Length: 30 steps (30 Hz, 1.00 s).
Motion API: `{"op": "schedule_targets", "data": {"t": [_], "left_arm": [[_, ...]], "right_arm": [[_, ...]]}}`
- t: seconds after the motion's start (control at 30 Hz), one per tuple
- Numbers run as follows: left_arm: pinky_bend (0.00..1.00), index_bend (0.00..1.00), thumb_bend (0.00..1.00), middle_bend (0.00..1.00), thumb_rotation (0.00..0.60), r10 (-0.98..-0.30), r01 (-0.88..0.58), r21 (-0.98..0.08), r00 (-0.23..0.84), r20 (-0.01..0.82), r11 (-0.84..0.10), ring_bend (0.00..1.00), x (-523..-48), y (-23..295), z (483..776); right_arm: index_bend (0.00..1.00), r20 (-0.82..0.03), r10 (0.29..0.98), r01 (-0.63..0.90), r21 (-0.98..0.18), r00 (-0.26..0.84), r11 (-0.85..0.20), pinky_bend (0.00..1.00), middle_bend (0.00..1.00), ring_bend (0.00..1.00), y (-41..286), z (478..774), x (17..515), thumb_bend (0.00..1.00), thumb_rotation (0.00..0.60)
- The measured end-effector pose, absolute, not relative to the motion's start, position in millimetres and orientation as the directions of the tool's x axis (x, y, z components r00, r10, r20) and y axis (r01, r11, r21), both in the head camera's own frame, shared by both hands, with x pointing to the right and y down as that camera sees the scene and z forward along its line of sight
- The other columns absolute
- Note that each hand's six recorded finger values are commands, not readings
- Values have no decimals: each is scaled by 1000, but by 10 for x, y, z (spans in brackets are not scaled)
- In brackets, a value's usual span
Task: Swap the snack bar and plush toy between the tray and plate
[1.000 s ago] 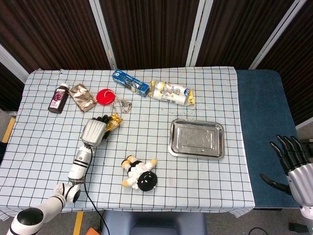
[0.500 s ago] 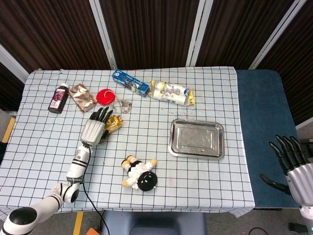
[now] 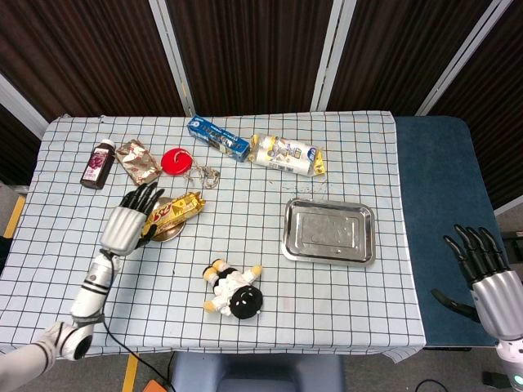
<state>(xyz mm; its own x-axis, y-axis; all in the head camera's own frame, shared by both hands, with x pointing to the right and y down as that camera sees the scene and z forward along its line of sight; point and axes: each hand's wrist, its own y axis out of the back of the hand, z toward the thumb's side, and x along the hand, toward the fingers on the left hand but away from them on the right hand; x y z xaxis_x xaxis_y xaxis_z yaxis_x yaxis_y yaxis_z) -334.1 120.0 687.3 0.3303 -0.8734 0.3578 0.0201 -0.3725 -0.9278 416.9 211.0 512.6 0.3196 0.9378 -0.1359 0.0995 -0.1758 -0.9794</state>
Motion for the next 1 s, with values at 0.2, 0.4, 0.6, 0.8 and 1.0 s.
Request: {"op": "schedule_targets", "data": {"t": [0.2,0.4,0.6,0.8,1.0], "left_arm": [[201,26,442,0,600,-854,102,-899,282,436,-425,0,-3867,1485,6572],[191,44,443,0,600,-869,202,-877,160,469,-436,0,-4310,1712,6321],[169,56,443,0,600,-890,216,-876,54,453,-432,0,-4601,2058,6065],[168,65,443,0,600,-900,224,-881,38,435,-417,0,-4712,2254,5930],[160,71,442,0,600,-901,199,-885,19,433,-421,0,-4813,2323,5906]], "right_arm": [[112,-229,901,116,-950,367,-289,0,0,0,2014,5319,3941,98,600],[75,-326,825,135,-893,462,-429,0,0,0,1804,5575,3488,98,600],[80,-420,724,143,-806,547,-575,0,0,0,1585,5879,2925,98,600],[83,-483,641,178,-700,596,-692,0,0,0,1333,6160,2287,98,600],[91,-501,584,215,-612,639,-761,0,0,0,1202,6376,1606,98,600]]}}
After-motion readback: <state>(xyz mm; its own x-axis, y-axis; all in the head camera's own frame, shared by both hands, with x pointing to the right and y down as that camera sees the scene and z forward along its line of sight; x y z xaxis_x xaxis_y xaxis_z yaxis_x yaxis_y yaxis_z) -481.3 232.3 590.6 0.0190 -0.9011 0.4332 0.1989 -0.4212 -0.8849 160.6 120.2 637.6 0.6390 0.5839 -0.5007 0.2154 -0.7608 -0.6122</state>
